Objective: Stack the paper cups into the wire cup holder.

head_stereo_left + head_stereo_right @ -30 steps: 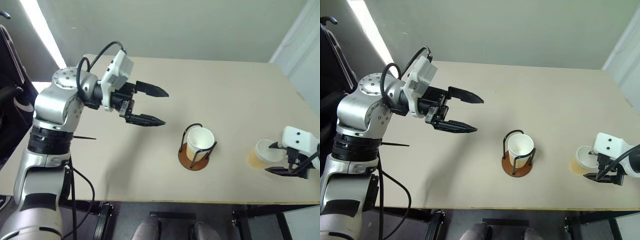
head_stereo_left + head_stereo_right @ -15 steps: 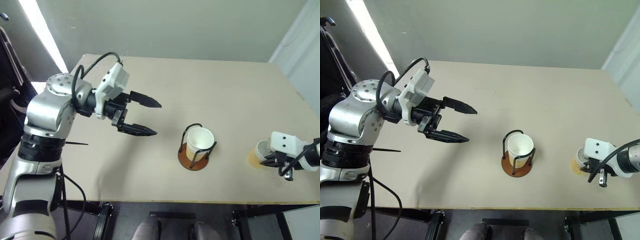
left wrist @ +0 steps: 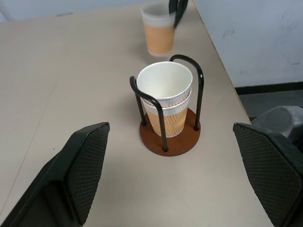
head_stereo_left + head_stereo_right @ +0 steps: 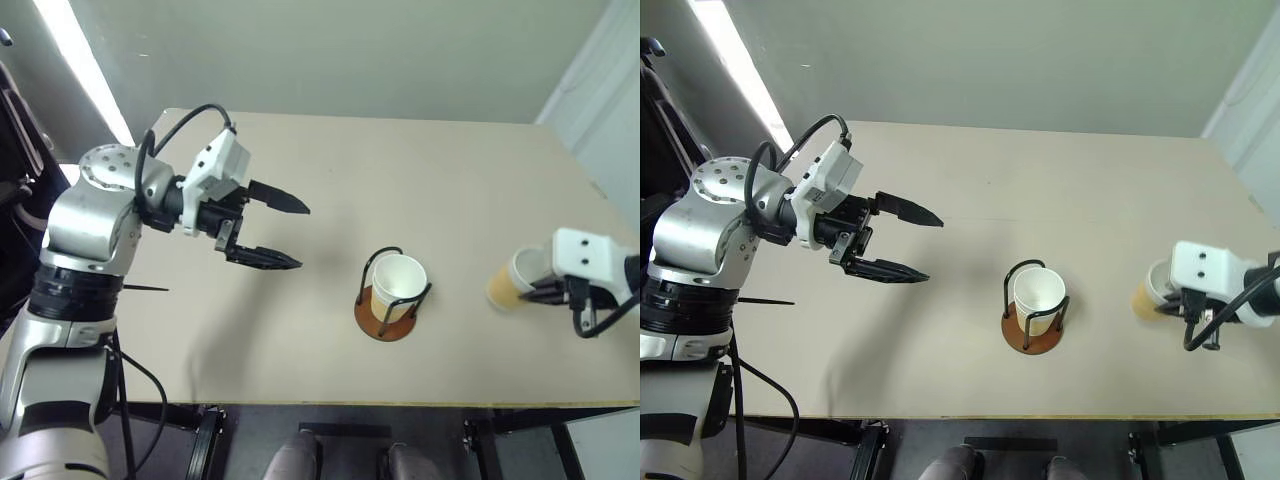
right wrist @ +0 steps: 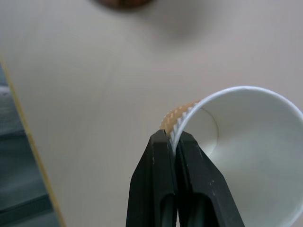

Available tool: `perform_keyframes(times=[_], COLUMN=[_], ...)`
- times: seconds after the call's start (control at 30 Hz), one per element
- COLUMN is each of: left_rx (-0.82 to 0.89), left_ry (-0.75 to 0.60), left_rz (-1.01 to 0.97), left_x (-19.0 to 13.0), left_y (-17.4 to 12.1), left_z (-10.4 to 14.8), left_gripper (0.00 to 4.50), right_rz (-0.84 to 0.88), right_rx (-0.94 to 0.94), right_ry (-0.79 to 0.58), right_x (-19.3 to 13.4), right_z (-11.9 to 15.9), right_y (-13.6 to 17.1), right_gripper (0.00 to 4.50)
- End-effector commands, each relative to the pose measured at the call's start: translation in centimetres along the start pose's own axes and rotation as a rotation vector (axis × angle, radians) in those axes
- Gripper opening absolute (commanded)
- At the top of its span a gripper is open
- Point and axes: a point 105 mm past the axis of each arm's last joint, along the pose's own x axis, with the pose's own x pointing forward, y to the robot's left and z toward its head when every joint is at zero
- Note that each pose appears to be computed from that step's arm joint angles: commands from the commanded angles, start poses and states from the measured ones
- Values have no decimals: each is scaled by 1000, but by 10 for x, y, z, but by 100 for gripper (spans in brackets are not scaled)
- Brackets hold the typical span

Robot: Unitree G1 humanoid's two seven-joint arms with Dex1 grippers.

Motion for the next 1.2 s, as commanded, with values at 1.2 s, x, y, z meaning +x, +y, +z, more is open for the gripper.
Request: perform_keyframes(times=[1.2], left_rx=[26], left_ry=[-27], left_rz=[19], left_x=[2], left_y=[-2], left_z=[3], left_gripper=[450], right_rz=[218], right_rx=[-385], right_ry=[-251], right_x=[26], right_z=[115], right_y=[26], right_gripper=[1])
